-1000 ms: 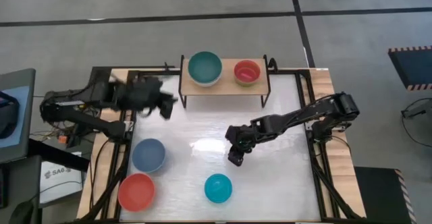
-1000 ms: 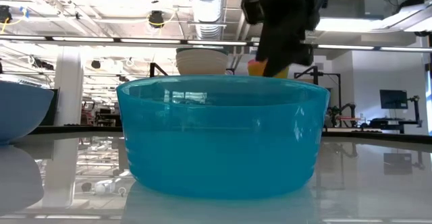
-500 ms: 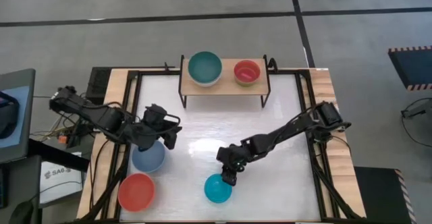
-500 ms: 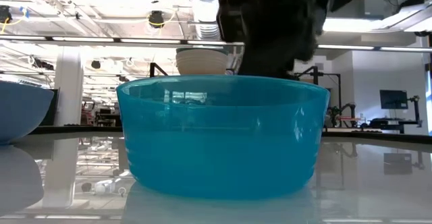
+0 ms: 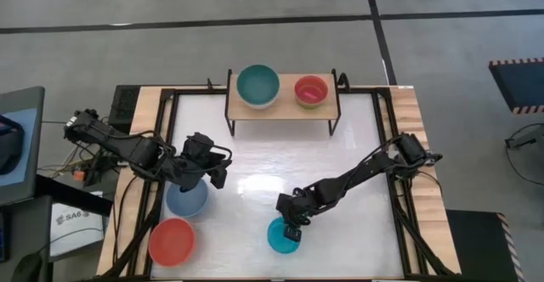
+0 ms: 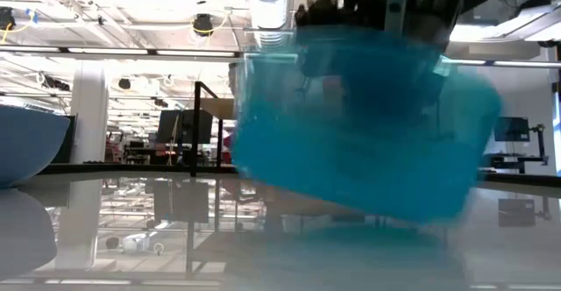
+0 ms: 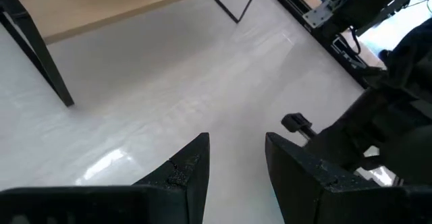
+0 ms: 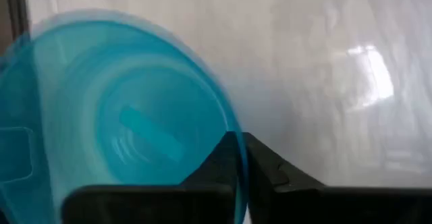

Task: Place and stack bowls onto a shelf
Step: Stack the small blue bowl on top of the small red bowl on the shelf, then stack the large light blue on top of the large dark green bowl on the shelf

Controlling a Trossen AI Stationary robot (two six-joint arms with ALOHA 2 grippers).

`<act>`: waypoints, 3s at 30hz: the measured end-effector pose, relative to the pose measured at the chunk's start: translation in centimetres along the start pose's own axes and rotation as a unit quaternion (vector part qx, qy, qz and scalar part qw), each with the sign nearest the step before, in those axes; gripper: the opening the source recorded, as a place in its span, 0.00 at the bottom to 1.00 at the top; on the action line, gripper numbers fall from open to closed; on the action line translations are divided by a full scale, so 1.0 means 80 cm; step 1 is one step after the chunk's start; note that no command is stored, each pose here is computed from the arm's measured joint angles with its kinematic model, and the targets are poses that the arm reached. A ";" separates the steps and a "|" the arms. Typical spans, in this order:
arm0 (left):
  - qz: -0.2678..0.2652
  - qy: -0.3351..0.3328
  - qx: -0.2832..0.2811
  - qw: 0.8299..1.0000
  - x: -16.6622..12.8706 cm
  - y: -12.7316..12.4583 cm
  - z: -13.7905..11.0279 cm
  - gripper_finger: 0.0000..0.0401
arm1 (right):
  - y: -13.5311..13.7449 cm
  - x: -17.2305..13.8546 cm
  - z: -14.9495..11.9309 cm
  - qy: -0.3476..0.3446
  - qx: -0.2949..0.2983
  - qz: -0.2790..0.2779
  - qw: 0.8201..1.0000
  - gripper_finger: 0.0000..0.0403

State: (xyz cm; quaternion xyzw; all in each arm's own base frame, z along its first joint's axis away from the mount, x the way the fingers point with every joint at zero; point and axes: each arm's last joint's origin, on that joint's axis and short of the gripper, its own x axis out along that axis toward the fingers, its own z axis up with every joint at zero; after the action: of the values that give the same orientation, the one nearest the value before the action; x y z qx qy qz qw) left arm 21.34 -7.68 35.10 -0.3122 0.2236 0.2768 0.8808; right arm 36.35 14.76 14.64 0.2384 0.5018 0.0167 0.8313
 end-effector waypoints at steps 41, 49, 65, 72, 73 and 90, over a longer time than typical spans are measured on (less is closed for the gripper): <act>0.094 -0.003 0.098 0.991 0.011 0.027 0.011 0.32 | -0.301 -0.373 0.094 -0.342 0.304 -0.291 0.840 0.11; 0.118 0.004 0.117 0.986 0.022 0.038 0.025 0.32 | -0.314 -0.375 0.092 -0.333 0.321 -0.278 0.842 0.33; 0.068 0.221 0.279 0.932 0.033 0.069 0.025 0.32 | -0.240 -0.391 0.085 -0.355 0.212 -0.193 0.890 0.51; 0.057 0.362 0.302 0.880 0.050 0.119 -0.041 0.32 | -0.160 -0.390 0.068 -0.371 0.138 -0.136 0.908 0.51; 0.065 0.377 0.300 0.874 0.054 0.127 -0.050 0.32 | -0.154 -0.390 0.066 -0.375 0.138 -0.134 0.907 0.51; 0.105 0.446 0.279 0.844 0.085 0.189 -0.109 0.13 | -0.120 -0.359 0.066 -0.354 0.151 -0.105 0.917 0.51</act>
State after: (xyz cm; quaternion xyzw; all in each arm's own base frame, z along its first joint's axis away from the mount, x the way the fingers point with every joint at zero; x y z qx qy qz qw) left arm 15.00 -1.31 18.69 -0.1179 0.6920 0.1247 0.7012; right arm 24.55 -3.44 36.45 0.2974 0.1930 -0.2318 0.9059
